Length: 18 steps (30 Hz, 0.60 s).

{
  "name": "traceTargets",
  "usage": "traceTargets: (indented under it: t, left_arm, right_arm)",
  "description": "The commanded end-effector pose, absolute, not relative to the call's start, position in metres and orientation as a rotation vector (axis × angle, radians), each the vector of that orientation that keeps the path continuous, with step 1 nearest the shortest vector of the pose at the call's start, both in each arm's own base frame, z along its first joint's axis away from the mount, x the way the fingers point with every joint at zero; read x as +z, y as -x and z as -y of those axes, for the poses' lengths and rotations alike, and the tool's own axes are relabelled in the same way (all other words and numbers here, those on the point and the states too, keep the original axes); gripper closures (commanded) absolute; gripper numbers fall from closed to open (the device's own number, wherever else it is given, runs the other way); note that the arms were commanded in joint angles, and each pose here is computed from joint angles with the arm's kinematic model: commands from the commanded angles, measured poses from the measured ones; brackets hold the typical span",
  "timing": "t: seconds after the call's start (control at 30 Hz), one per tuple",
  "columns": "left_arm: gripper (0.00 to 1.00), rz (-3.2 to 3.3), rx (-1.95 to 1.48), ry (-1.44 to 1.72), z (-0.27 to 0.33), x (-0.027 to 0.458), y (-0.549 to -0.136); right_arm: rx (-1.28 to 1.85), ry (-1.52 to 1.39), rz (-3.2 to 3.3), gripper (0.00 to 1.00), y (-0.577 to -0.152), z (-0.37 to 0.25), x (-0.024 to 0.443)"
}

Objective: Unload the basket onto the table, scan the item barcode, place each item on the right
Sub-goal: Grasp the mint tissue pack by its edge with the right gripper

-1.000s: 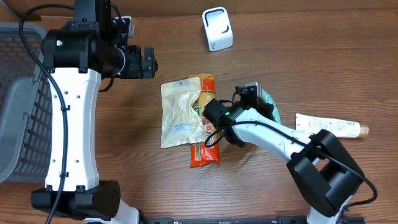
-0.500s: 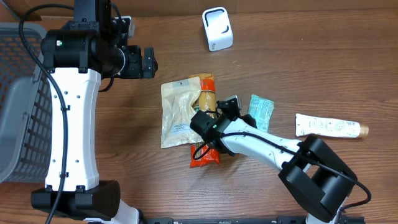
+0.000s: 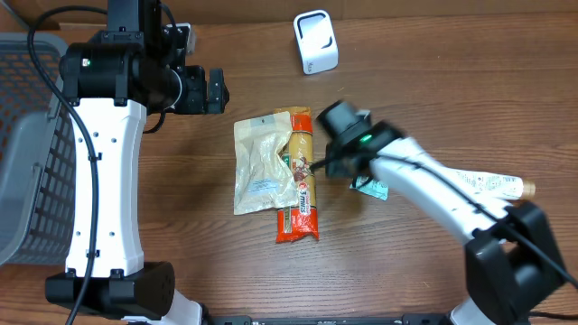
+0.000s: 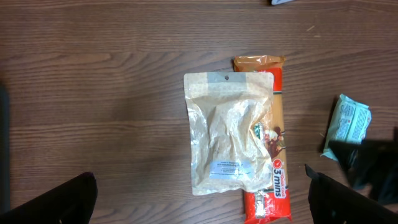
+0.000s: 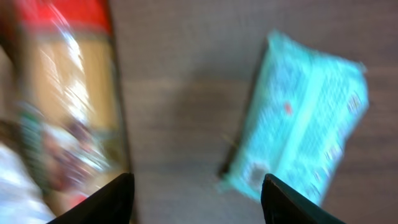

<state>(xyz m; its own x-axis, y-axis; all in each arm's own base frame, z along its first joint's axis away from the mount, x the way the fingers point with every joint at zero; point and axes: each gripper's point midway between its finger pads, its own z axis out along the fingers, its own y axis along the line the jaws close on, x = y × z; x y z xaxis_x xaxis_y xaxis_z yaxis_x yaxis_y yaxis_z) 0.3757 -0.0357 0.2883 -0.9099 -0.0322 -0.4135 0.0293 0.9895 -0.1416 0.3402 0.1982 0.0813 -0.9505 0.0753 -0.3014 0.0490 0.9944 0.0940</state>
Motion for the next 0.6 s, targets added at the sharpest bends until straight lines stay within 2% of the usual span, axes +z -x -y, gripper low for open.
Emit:
traceTargets:
  t: [0.0,0.2,0.27,0.37,0.47,0.57]
  left_arm:
    - [0.0,-2.705,-0.191,-0.03,0.036,0.288,-0.377]
    - [0.0,-2.705,-0.191,-0.03,0.036,0.288,-0.377]
    - [0.0,-2.705,-0.191,-0.03,0.036,0.288,-0.377]
    - [0.0,-2.705,-0.191,-0.03,0.036,0.288,-0.377]
    - [0.0,-2.705,-0.191,-0.03,0.036,0.288,-0.377]
    - [0.0,-2.705,-0.191,-0.03,0.036,0.288,-0.377]
  right_arm:
    - [0.388,-0.116,-2.866,0.35,-0.346,-0.217,0.082]
    - [0.348,-0.286,-2.879,0.37,-0.365,-0.179,0.066]
    - [0.358,-0.297,-2.856,0.33,-0.378,-0.162,0.067]
    - [0.453,-0.133,-2.822,0.24,-0.395,-0.144,0.071]
    - [0.539,0.036,-2.779,0.21,-0.406,-0.129,0.072]
    - [0.498,0.216,-2.742,0.17,-0.416,-0.11,0.063]
